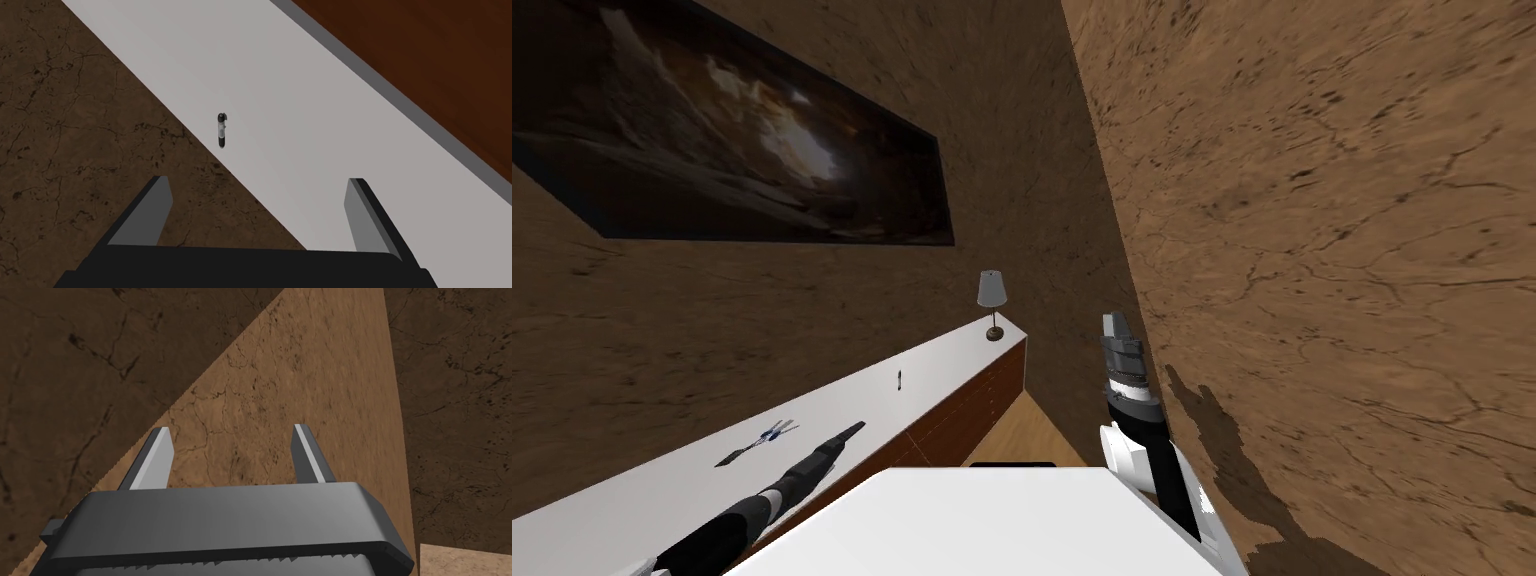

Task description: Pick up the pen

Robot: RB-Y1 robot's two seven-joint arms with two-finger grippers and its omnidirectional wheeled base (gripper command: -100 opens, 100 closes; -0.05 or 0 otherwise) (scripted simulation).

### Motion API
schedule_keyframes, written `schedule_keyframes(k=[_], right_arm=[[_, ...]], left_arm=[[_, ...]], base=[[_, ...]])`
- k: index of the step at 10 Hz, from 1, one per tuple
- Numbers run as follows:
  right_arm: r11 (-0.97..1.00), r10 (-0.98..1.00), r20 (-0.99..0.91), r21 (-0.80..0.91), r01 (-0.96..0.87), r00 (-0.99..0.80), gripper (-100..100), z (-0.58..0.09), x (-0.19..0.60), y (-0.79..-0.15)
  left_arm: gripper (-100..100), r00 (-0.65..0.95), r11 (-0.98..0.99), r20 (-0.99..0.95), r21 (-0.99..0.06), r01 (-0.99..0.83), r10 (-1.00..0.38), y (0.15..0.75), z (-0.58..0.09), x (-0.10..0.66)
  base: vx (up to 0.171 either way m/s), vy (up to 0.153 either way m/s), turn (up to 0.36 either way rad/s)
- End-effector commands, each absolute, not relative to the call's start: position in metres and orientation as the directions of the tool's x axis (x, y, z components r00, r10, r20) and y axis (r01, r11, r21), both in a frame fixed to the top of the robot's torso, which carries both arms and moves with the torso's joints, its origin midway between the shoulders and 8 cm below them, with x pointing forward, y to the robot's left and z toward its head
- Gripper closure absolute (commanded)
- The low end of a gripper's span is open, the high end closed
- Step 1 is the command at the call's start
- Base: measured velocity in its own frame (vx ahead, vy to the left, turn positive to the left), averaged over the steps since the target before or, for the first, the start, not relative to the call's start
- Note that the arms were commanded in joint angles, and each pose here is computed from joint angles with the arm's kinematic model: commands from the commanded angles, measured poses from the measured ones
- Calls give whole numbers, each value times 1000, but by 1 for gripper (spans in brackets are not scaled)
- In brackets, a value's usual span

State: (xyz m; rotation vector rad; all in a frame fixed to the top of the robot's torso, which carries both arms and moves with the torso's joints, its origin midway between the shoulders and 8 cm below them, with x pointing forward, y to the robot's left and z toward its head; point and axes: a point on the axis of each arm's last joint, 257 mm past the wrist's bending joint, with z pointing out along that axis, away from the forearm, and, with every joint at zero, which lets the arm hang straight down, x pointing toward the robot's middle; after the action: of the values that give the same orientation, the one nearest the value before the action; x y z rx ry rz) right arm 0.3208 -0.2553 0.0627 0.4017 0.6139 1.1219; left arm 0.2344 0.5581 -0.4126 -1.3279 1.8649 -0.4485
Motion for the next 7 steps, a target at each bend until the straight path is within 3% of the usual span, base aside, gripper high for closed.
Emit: schedule_keyframes(k=[1, 4, 6, 7], right_arm=[[390, 921, -252, 588, -709, 298, 0, 63, 321, -255], [390, 921, -252, 588, -709, 298, 0, 63, 321, -255], [390, 921, -252, 588, -709, 298, 0, 63, 321, -255], [390, 921, -252, 588, -709, 298, 0, 63, 321, -255]], left_arm=[[-100, -132, 389, -419, -621, -680, -899, 586, -418, 215], [-100, -120, 377, -452, -537, -754, -884, 628, -426, 176], [-100, -118, 375, -453, -534, -758, -883, 630, -427, 173], [-100, -120, 371, -463, -500, -783, -878, 643, -429, 158]], base=[[13, -19, -285], [25, -16, -289], [14, -2, -76], [16, -12, -361]])
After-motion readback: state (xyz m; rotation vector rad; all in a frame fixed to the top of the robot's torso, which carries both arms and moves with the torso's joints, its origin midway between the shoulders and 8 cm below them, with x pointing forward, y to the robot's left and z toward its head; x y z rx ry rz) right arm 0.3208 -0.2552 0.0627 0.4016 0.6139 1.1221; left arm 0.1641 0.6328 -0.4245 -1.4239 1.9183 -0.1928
